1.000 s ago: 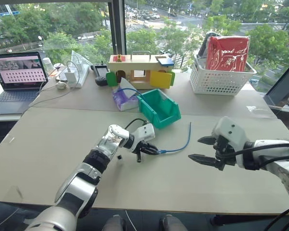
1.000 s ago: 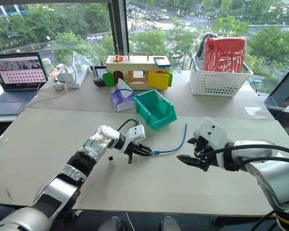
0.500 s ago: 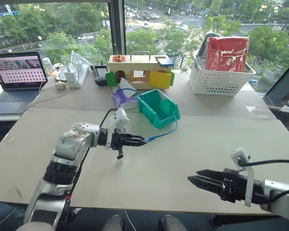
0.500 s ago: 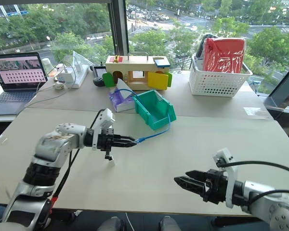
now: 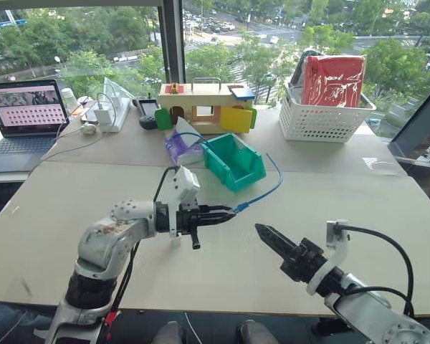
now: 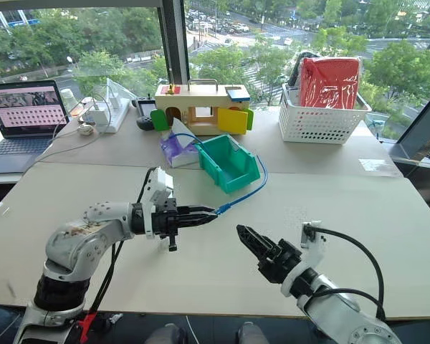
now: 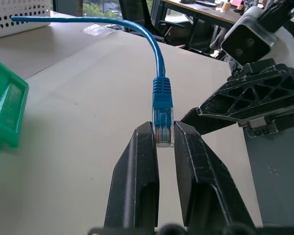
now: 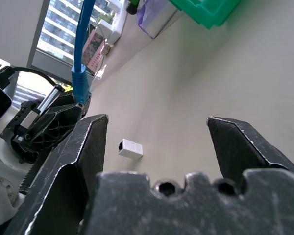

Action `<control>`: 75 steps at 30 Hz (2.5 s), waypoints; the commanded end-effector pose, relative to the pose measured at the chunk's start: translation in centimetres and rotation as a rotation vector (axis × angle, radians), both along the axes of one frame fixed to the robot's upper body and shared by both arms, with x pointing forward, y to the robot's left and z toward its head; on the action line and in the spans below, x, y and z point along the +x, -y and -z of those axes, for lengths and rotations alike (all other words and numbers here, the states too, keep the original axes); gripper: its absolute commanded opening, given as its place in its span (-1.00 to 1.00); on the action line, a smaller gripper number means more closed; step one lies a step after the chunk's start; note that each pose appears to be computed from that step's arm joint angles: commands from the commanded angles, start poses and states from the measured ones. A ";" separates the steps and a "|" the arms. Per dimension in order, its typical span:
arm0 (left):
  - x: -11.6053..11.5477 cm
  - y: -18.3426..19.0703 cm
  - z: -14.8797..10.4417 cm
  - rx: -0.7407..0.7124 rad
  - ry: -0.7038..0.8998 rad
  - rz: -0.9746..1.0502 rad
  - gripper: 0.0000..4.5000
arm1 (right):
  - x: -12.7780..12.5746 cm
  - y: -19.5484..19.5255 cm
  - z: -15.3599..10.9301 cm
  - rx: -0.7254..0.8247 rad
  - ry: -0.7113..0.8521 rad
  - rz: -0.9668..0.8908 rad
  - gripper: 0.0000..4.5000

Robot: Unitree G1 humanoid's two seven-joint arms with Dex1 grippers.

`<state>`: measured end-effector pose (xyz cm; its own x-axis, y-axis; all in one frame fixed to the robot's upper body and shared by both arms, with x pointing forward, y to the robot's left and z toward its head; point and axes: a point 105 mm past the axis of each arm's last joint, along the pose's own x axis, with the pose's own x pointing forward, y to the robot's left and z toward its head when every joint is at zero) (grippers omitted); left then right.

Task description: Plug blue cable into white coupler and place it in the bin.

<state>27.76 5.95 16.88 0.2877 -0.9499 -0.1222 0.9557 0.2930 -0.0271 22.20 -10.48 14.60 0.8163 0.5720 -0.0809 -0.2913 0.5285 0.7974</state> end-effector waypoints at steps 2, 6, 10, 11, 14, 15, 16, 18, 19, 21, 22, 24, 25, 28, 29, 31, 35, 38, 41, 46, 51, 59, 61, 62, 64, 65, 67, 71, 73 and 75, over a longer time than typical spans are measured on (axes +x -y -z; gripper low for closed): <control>-0.6 0.6 -0.3 0.014 0.072 0.014 -0.98 | -0.3 -1.0 -2.3 0.080 0.004 0.010 0.67; -0.8 1.0 -0.1 0.025 0.089 0.030 -0.98 | 0.0 -1.2 -2.7 0.083 -0.006 0.019 0.67; -1.2 1.4 0.0 0.028 0.096 0.048 -0.98 | 0.3 -1.4 -2.6 0.083 -0.021 0.022 0.67; -1.3 1.5 0.0 0.031 0.101 0.057 -0.98 | 0.5 -1.4 -2.7 0.084 -0.016 0.027 0.67; -1.6 1.7 0.1 0.036 0.106 0.069 -0.98 | 1.0 -1.4 -2.9 0.085 -0.003 0.035 0.67; -1.6 1.7 0.2 0.038 0.107 0.070 -0.98 | 1.0 -1.5 -3.0 0.085 -0.001 0.033 0.67; -1.7 1.8 0.2 0.039 0.107 0.072 -0.98 | 1.1 -1.7 -3.0 0.085 0.002 0.029 0.67; -1.8 1.8 0.3 0.041 0.107 0.077 -0.98 | 1.1 -1.8 -3.0 0.085 0.007 0.023 0.67; -1.8 1.8 0.3 0.042 0.107 0.078 -0.98 | 1.2 -1.9 -3.0 0.086 0.008 0.020 0.67; -1.9 1.7 0.4 0.043 0.108 0.080 -0.98 | 1.2 -2.0 -3.0 0.089 0.008 0.015 0.67; -1.9 1.7 0.5 0.043 0.108 0.080 -0.98 | 1.1 -2.1 -3.0 0.090 0.007 0.012 0.67; -1.9 1.7 0.5 0.043 0.110 0.080 -0.98 | 1.1 -2.2 -2.9 0.091 0.004 0.007 0.67; -1.9 1.7 0.5 0.042 0.109 0.079 -0.98 | 1.1 -2.2 -2.9 0.094 0.003 0.005 0.56; -2.0 1.7 0.6 0.036 0.102 0.077 -0.98 | 1.2 -2.4 -2.8 0.101 0.000 0.002 0.23; -2.0 1.7 0.6 0.036 0.101 0.076 -0.98 | 1.1 -2.4 -2.9 0.102 0.002 0.000 0.04; -1.9 1.7 0.6 0.035 0.102 0.073 -0.98 | 1.1 -2.4 -2.9 0.104 0.002 -0.004 -0.23; -1.9 1.7 0.6 0.028 0.102 0.065 -0.98 | 1.2 -2.5 -2.9 0.108 -0.001 -0.005 -0.87; -1.9 1.7 0.5 0.026 0.103 0.062 -0.98 | 1.2 -2.5 -2.9 0.110 -0.005 -0.008 -0.98; -1.8 1.6 0.4 0.025 0.109 0.053 -0.98 | 1.2 -2.5 -2.9 0.110 -0.005 -0.007 -0.98; -2.1 0.9 -0.1 -0.018 0.056 0.056 -0.40 | 1.7 -1.7 -3.4 0.092 0.033 0.028 -1.00; -1.5 -0.9 -2.3 -0.081 0.069 0.019 0.44 | 3.1 0.1 -4.4 0.081 0.093 0.088 -1.00; -0.1 -8.1 -5.9 -0.115 0.157 -0.228 0.98 | 5.6 0.7 -6.1 0.055 0.157 0.029 -1.00; -0.3 -9.7 -5.9 -0.093 0.172 -0.290 0.98 | 6.2 0.6 -6.4 0.057 0.163 0.013 -1.00; -0.4 -10.4 -5.7 -0.080 0.177 -0.323 0.98 | 6.4 0.5 -6.6 0.056 0.166 0.002 -1.00; -0.7 -12.2 -4.8 -0.070 0.179 -0.419 0.98 | 7.0 0.2 -6.8 0.048 0.172 -0.026 -1.00; -0.9 -12.8 -4.4 -0.068 0.177 -0.453 0.98 | 7.2 0.0 -6.8 0.046 0.173 -0.036 -1.00; -1.7 -13.7 -3.0 -0.071 0.170 -0.510 0.98 | 7.5 -0.3 -6.9 0.039 0.174 -0.056 -1.00; -3.7 -13.5 0.7 0.010 0.162 -0.511 0.98 | 7.9 -0.9 -6.8 0.033 0.172 -0.090 -1.00; -3.8 -13.5 2.5 0.028 0.146 -0.517 0.98 | 8.0 -1.0 -6.8 0.029 0.173 -0.096 -1.00; -3.6 -13.3 3.6 0.050 0.149 -0.513 0.98 | 8.0 -1.1 -6.9 0.024 0.177 -0.100 -1.00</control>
